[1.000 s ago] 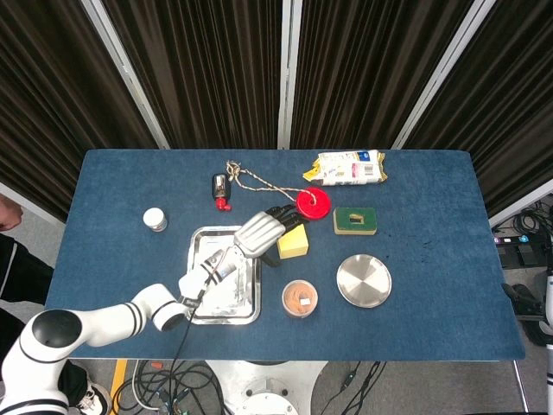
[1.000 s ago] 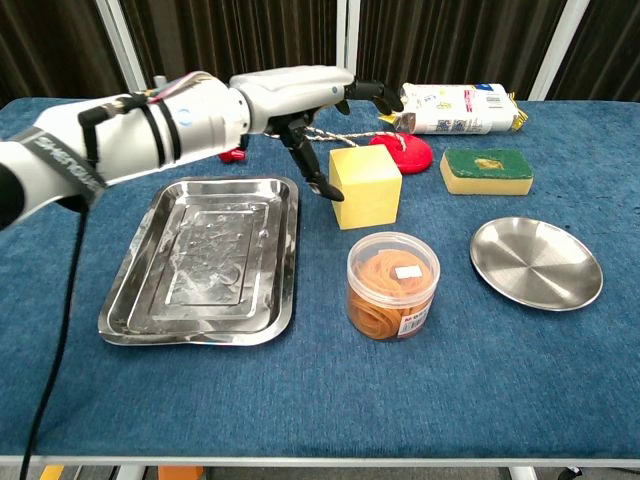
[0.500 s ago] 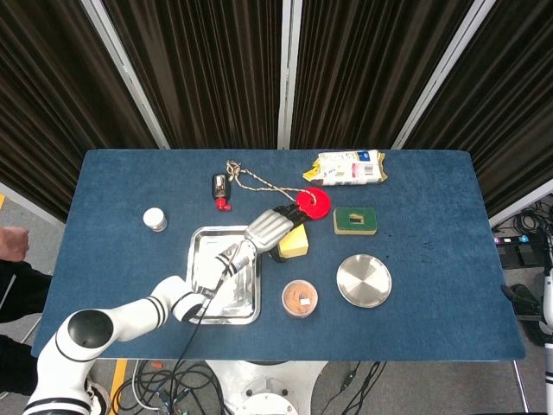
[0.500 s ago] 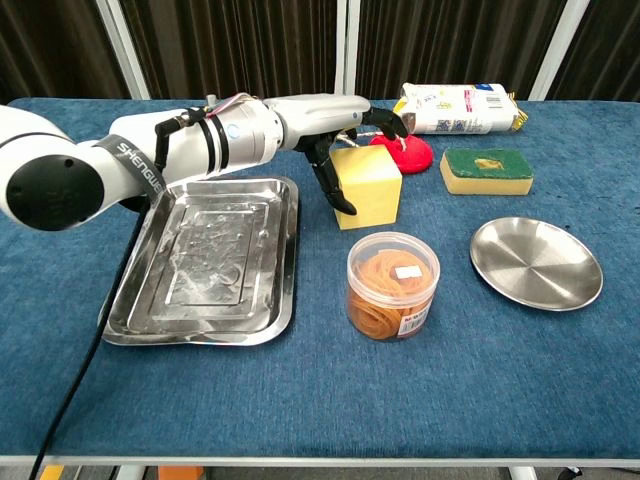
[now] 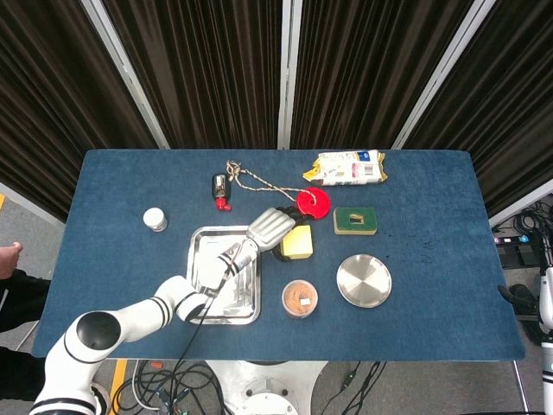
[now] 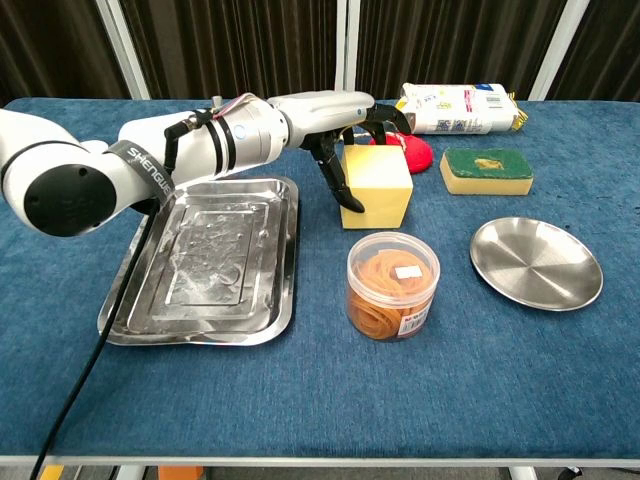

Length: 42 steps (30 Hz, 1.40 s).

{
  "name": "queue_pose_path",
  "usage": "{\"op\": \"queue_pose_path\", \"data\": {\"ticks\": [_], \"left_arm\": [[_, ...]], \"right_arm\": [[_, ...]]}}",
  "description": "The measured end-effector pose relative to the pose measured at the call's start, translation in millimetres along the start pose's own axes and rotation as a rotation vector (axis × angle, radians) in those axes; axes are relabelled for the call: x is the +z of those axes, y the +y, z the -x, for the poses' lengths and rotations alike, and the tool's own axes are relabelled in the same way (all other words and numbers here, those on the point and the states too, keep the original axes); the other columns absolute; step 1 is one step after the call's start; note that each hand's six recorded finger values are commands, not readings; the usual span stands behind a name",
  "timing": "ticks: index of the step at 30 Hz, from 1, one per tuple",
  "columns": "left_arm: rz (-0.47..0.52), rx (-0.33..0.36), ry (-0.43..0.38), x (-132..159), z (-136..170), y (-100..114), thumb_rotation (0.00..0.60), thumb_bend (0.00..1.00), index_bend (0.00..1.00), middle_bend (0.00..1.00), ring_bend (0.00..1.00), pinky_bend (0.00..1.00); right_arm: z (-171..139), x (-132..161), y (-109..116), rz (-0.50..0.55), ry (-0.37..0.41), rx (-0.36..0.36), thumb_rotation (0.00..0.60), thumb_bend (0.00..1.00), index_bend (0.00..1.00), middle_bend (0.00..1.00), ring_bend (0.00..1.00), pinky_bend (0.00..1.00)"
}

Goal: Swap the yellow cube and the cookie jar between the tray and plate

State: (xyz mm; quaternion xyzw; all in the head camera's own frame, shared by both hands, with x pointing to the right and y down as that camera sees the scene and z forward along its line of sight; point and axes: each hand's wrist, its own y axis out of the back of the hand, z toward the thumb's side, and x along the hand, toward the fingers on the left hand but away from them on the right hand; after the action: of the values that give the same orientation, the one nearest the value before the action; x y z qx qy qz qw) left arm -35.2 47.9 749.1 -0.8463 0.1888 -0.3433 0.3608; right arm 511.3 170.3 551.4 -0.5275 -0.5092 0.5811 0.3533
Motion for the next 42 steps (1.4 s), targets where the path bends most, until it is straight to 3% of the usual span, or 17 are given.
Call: {"op": "queue_pose_path", "data": {"ticks": [11,17,21,28,34,42], "left_arm": [[0.028,0.060,-0.051,2,26,27,0.600,0.07,0.18,0.43,0.18,0.30],[0.063,0.058,-0.034,-11,75,38,0.600,0.07,0.18,0.43,0.18,0.30],[0.081,0.070,0.019,-29,116,42,0.600,0.07,0.18,0.43,0.18,0.30],[0.122,0.055,0.135,-61,165,21,0.600,0.07,0.18,0.43,0.18,0.29],[0.147,0.053,0.154,-71,168,11,0.600,0.06,0.18,0.40,0.18,0.29],[0.144,0.016,0.191,-87,167,-9,0.600,0.05,0.17,0.26,0.13,0.26]], "right_arm": [[1,2,4,0.004,0.005,-0.008,0.600,0.00,0.00,0.00,0.00,0.00],[2,7,2,0.002,0.012,-0.004,0.600,0.00,0.00,0.00,0.00,0.00],[1,17,0,-0.007,0.034,0.000,0.600,0.00,0.00,0.00,0.00,0.00],[-1,33,-1,-0.015,0.068,0.003,0.600,0.00,0.00,0.00,0.00,0.00],[-2,35,-1,-0.021,0.065,0.007,0.600,0.00,0.00,0.00,0.00,0.00],[-2,33,-1,-0.019,0.057,0.002,0.600,0.00,0.00,0.00,0.00,0.00]]}}
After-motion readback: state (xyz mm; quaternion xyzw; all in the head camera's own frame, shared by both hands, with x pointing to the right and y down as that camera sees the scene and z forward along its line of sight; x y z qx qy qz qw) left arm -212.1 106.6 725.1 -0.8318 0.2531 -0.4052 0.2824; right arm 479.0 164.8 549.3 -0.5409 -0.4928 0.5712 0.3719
